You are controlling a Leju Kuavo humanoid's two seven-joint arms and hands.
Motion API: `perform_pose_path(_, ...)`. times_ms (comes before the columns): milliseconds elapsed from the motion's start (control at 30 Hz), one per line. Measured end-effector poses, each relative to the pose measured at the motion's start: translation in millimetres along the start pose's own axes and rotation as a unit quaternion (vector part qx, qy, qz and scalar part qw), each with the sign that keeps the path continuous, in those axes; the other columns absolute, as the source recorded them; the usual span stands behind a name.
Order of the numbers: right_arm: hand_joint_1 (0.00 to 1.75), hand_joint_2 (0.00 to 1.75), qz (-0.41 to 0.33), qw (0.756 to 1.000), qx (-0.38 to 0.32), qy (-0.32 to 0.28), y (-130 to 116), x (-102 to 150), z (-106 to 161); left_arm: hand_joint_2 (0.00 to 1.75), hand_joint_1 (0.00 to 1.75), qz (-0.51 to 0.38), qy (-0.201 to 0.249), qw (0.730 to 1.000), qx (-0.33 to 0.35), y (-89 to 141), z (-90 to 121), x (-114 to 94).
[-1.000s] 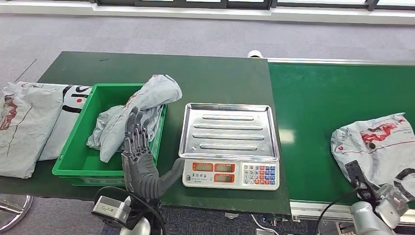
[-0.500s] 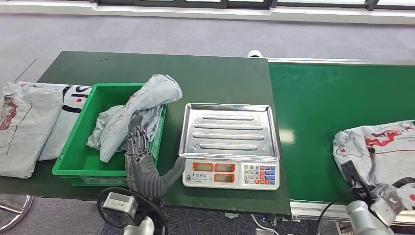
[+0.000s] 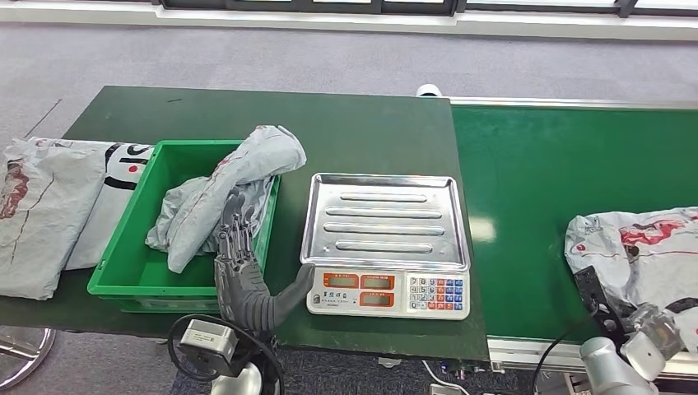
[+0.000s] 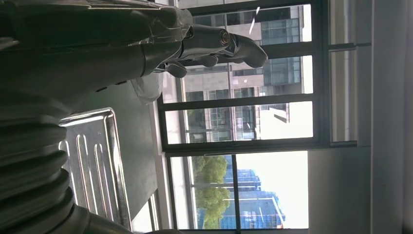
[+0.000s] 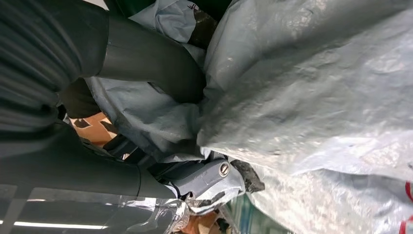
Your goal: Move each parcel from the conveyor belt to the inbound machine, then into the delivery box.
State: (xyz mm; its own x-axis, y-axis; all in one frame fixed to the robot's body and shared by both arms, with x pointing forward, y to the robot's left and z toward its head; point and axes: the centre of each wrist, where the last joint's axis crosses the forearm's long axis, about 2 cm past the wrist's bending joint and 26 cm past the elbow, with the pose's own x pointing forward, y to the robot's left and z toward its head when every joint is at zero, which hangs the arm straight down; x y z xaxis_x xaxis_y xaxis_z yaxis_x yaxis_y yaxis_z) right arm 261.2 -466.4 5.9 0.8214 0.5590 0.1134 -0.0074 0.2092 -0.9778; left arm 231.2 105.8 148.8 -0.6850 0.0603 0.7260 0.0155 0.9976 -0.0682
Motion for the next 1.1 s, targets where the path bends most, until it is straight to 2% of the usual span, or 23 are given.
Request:
perform_pose_path(467, 1.75, 1.75, -0.010, 0.999, -0.046, -0.020, 1, 16, 9, 1.75, 0.00, 0.000, 0.020, 1.000, -0.004, -5, -7, -15)
perform_pose_path(800, 1.75, 1.75, -0.029, 0.993, -0.100, -0.060, -11, 28, 13, 1.75, 0.00, -0.002, 0.027, 1.000, -0.002, -3, -10, -20)
perform_pose_path(1100, 1.75, 1.75, -0.049, 0.980, -0.155, -0.113, -23, 35, 28, 1.75, 0.00, -0.004, 0.031, 0.999, -0.007, -1, -9, -23)
